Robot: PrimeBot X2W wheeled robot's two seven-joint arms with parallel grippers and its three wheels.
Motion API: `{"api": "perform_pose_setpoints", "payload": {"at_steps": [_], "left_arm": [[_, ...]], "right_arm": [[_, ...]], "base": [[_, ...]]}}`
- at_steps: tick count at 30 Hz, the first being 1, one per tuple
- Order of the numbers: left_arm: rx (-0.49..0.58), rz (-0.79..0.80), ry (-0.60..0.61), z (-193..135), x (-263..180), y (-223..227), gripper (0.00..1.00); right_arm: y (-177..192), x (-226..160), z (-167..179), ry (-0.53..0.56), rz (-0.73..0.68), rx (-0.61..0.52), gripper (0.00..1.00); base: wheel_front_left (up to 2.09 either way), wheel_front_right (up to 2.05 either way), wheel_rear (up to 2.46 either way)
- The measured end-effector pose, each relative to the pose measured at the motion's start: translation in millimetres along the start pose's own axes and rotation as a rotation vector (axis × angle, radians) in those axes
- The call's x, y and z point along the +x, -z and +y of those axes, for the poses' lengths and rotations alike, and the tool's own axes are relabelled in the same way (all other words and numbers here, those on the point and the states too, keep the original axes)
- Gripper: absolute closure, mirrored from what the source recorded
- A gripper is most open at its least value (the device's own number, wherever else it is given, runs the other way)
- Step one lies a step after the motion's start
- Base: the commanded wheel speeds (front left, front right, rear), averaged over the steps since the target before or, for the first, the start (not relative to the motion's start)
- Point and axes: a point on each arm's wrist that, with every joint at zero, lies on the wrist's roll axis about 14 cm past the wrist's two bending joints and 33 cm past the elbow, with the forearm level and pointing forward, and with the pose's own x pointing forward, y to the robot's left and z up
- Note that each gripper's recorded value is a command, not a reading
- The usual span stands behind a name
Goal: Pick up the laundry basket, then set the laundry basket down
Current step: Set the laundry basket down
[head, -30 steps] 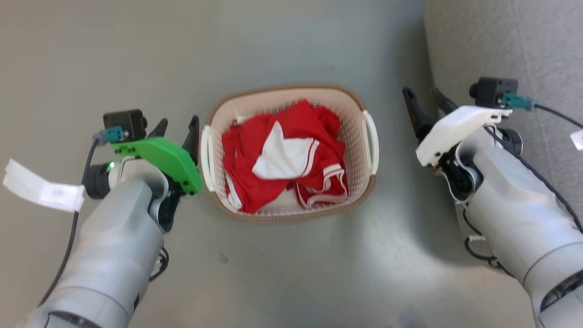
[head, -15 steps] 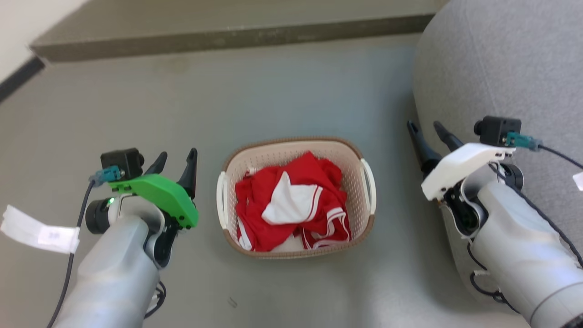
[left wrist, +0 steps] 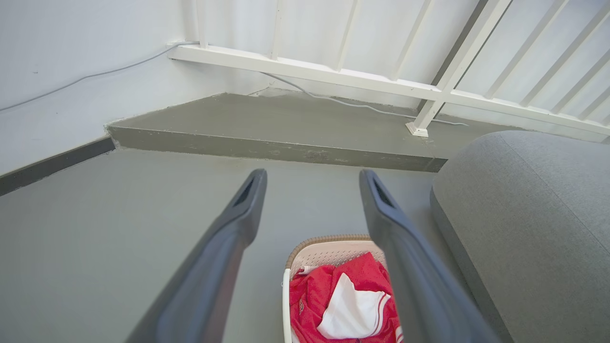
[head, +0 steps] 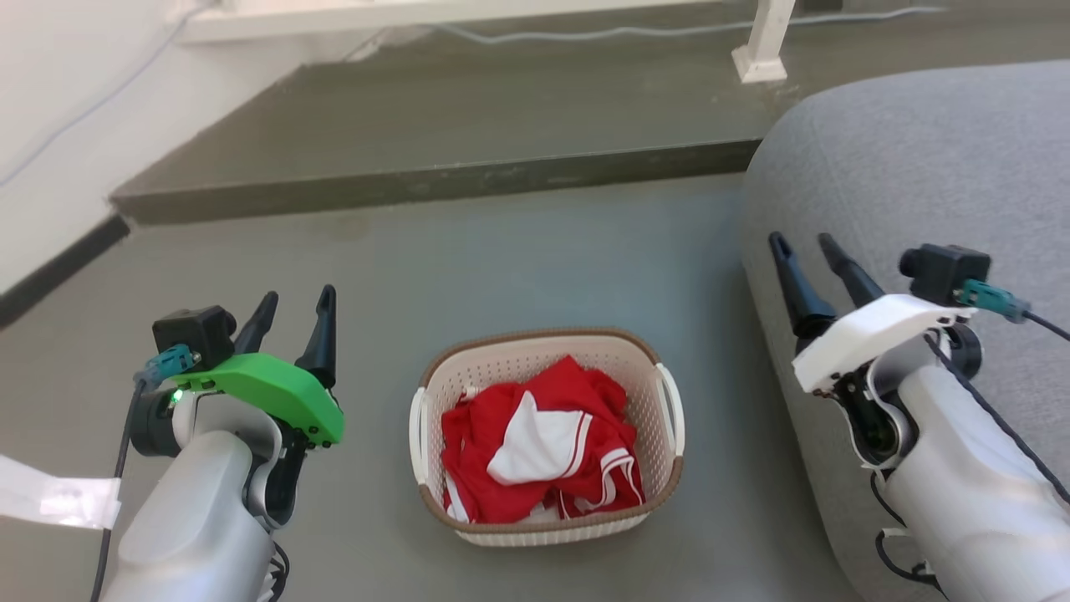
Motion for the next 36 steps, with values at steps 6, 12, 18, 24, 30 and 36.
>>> {"api": "perform_pose_setpoints", "payload": {"at_steps": [6, 12, 18, 24, 30, 36], "left_arm": [[0.018, -0.104, 0.033, -17, -10, -28, 0.0], [0.019, -0.146, 0.033, -19, -25, -31, 0.0], [0.079, -0.175, 0.021, -18, -39, -33, 0.0], [0.099, -0.224, -0.004, -17, -49, -42, 0.0], [0.092, -0.248, -0.007, -22, -57, -43, 0.0], [0.091, -0.238, -0.031, -17, -66, -35, 0.0]], "right_arm": [[-19, -19, 1, 0.011, -0.08, -0.021, 0.0], [-26, -33, 3, 0.013, -0.125, -0.048, 0.0], [-19, -46, 5, 0.026, -0.128, -0.059, 0.0], [-20, -55, 8, 0.03, -0.153, -0.061, 0.0], [-23, -61, 8, 0.033, -0.172, -0.081, 0.0], [-24, -66, 9, 0.037, -0.182, -0.09, 0.0]], "base": [[0.0, 0.0, 0.0], [0.0, 0.0, 0.0], [0.0, 0.0, 0.0], [0.0, 0.0, 0.0], [0.0, 0.0, 0.0], [0.0, 0.0, 0.0]]}}
